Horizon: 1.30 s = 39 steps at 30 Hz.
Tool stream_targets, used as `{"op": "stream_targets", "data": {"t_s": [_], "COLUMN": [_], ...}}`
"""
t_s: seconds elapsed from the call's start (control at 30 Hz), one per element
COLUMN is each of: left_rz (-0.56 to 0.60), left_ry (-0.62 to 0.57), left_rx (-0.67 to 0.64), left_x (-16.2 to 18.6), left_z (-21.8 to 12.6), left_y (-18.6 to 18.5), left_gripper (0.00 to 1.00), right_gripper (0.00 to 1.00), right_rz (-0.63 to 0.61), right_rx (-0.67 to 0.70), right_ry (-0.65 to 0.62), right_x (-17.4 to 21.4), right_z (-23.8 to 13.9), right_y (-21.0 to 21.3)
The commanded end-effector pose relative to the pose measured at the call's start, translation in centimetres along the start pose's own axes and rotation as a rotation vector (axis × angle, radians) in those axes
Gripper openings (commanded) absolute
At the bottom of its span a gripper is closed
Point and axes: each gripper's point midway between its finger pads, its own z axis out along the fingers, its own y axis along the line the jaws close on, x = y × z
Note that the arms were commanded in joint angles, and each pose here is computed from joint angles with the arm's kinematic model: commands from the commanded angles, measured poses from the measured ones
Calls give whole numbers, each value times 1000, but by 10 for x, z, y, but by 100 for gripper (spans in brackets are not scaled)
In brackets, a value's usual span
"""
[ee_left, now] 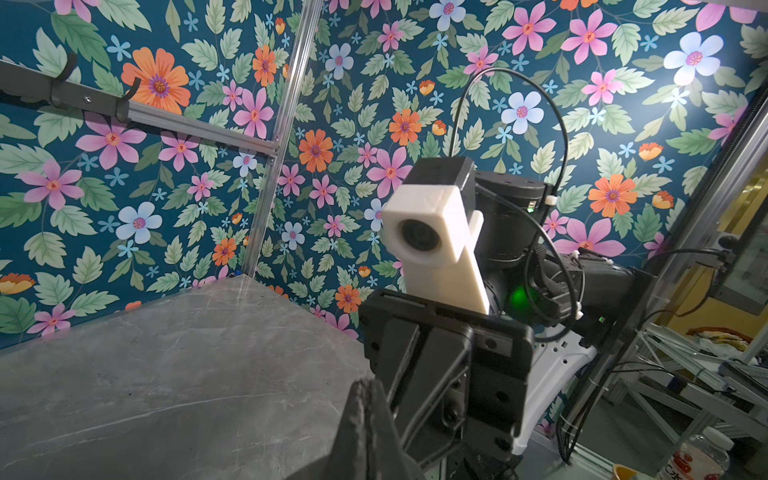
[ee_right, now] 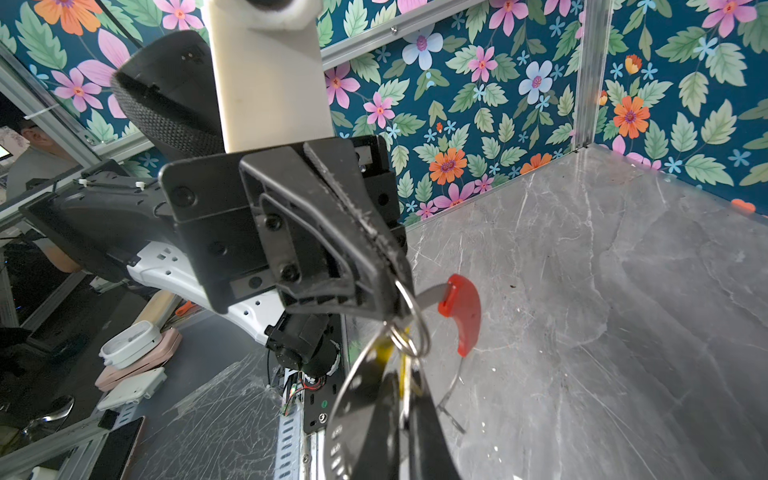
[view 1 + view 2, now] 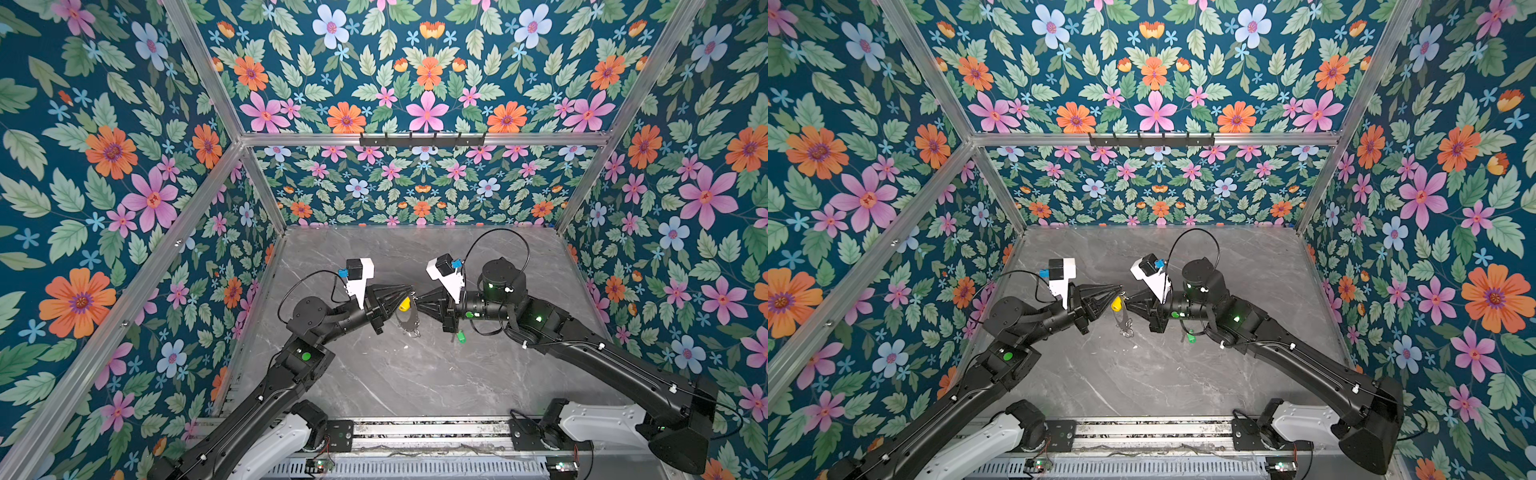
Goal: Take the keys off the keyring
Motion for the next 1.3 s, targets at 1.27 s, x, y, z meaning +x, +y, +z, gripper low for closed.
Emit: {"op": "stream_targets", "data": {"t_s": [1.27], "left_rz": [43], "left_ry": [-4], "left_rx": [-239], "left_x": [13], "left_z": [-28], "left_y": [32], "left_gripper": [0], "right_gripper": [0], "right_rz": [297], "right_rx": [383], "right_ry": [6], "right_x": [82], "right_z": [-57], "right_y": [-111]}}
